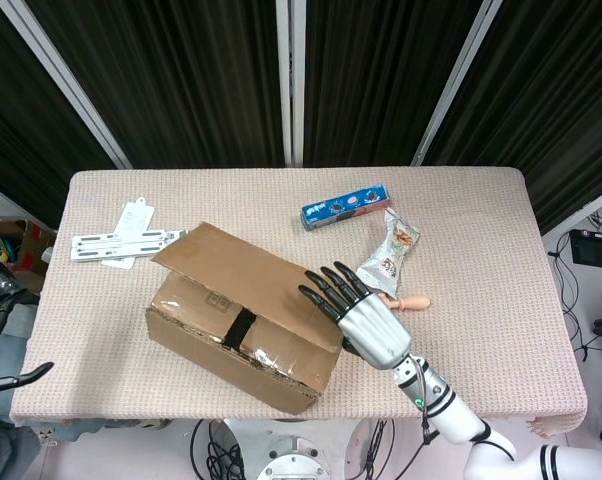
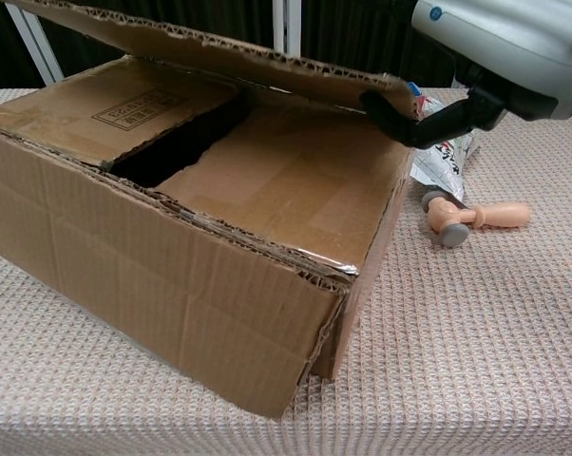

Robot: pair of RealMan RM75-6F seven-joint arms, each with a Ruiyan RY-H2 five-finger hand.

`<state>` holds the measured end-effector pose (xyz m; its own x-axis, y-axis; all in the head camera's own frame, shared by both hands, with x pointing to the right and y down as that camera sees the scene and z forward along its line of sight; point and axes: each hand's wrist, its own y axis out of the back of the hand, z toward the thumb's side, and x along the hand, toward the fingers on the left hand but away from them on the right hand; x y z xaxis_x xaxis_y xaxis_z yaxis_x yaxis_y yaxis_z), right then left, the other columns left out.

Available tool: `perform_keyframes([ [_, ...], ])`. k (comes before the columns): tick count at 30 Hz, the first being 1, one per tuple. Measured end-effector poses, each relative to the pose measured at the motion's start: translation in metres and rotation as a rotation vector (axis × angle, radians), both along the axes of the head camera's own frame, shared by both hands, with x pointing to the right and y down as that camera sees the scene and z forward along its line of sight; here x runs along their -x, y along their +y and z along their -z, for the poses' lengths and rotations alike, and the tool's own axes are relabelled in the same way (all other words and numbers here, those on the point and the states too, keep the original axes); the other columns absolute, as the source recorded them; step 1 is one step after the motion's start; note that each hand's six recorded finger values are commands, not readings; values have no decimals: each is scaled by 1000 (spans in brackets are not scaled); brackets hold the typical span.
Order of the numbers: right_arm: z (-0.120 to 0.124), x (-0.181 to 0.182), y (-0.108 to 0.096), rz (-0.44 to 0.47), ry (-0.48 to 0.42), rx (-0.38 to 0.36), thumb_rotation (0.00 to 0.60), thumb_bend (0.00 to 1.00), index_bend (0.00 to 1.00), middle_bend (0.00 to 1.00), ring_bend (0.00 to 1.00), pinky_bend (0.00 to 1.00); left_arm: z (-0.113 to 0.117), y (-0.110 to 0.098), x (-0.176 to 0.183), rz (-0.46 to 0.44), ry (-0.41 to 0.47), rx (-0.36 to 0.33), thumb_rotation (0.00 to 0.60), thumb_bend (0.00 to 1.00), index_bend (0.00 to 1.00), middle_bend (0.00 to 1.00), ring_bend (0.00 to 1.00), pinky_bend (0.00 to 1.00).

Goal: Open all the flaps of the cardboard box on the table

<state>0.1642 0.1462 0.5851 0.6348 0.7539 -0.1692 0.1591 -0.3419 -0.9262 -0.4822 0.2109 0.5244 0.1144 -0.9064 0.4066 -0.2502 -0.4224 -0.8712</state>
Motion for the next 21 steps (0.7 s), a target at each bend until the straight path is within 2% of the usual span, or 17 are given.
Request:
perform_keyframes([
  [8,-5,-32,-36,-132,-26,-21,600,450,0,0,0,0,-1,-4,-5,-15,-13,3,181,51,40,125,99,150],
  [13,-7,-51,-56,-199,-35,-12,600,374,0,0,0,0,-2,-7,-9,-32,-27,6,180,51,40,122,99,150],
  [16,-7,-64,-68,-239,-44,-16,600,367,0,0,0,0,-2,-9,-12,-38,-35,8,178,52,40,120,99,150],
  [21,3,-83,-83,-312,-116,-39,600,366,0,0,0,0,-2,-12,-15,-42,-41,13,181,52,40,119,99,150],
])
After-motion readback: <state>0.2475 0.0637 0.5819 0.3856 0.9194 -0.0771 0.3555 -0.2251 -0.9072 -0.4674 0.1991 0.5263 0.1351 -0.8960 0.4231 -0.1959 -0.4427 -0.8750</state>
